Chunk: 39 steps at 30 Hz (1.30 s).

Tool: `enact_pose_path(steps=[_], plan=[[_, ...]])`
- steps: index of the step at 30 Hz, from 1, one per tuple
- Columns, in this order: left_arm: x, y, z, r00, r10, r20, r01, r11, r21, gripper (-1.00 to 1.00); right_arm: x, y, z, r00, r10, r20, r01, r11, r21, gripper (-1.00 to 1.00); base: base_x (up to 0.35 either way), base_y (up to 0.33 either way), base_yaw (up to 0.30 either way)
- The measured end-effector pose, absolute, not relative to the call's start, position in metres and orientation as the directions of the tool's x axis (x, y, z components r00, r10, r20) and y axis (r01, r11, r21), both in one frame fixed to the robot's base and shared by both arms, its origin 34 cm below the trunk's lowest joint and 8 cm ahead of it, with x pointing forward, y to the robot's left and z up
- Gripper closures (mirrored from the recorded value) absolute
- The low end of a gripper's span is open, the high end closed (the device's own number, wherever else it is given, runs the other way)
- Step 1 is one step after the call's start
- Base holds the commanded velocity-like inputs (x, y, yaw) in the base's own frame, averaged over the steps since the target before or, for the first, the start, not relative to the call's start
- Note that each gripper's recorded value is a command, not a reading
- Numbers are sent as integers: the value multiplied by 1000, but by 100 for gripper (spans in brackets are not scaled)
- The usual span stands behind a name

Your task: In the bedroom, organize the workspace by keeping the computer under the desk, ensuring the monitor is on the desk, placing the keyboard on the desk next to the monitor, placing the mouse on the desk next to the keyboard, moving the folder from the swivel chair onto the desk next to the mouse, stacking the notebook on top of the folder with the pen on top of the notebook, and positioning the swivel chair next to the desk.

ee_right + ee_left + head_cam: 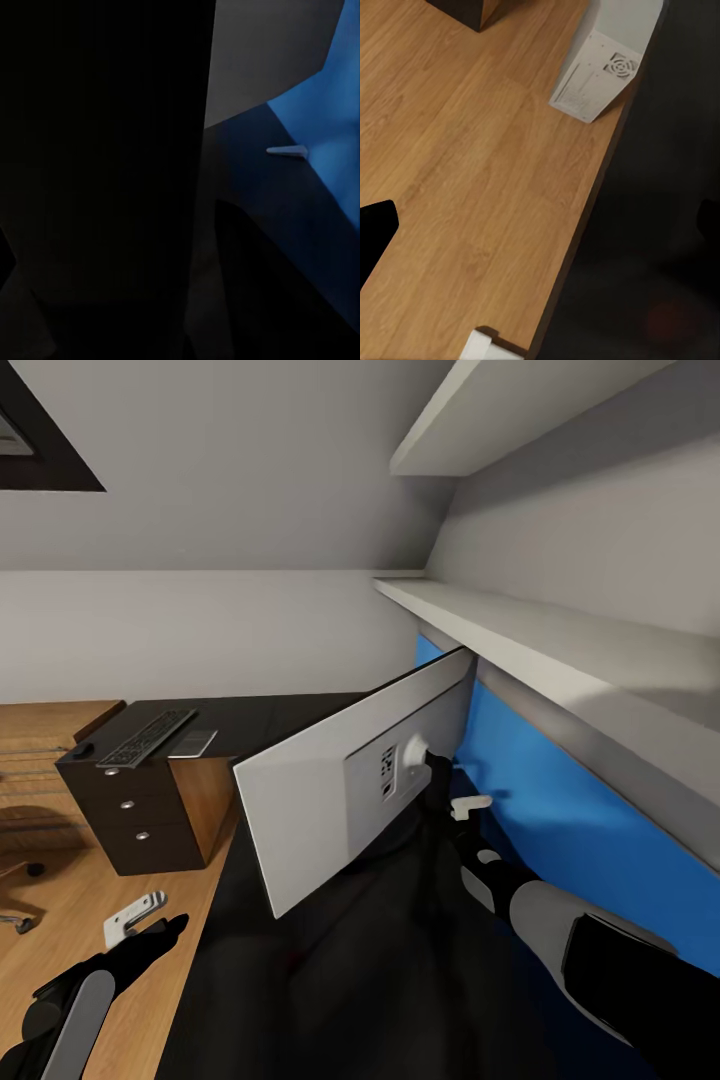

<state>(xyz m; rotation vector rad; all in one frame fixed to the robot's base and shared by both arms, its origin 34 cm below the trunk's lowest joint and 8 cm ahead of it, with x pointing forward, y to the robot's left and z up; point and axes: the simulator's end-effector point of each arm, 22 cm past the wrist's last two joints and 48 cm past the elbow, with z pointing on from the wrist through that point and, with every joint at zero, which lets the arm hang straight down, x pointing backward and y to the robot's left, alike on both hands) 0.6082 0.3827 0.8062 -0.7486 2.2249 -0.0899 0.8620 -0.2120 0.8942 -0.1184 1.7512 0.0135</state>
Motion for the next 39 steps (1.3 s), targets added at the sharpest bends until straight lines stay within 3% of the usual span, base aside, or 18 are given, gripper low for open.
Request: enact_pose_path(steps=[17, 39], plan=[[608, 382, 806, -529, -542, -653, -486, 824, -290, -100, 862, -213, 894, -176, -72, -982, -85, 995, -58, 100, 1, 0, 0], [608, 383, 806, -530, -541, -653, -486, 825, -289, -100, 862, -210, 895, -176, -80, -981, -97, 993, -64, 100, 99, -22, 0]])
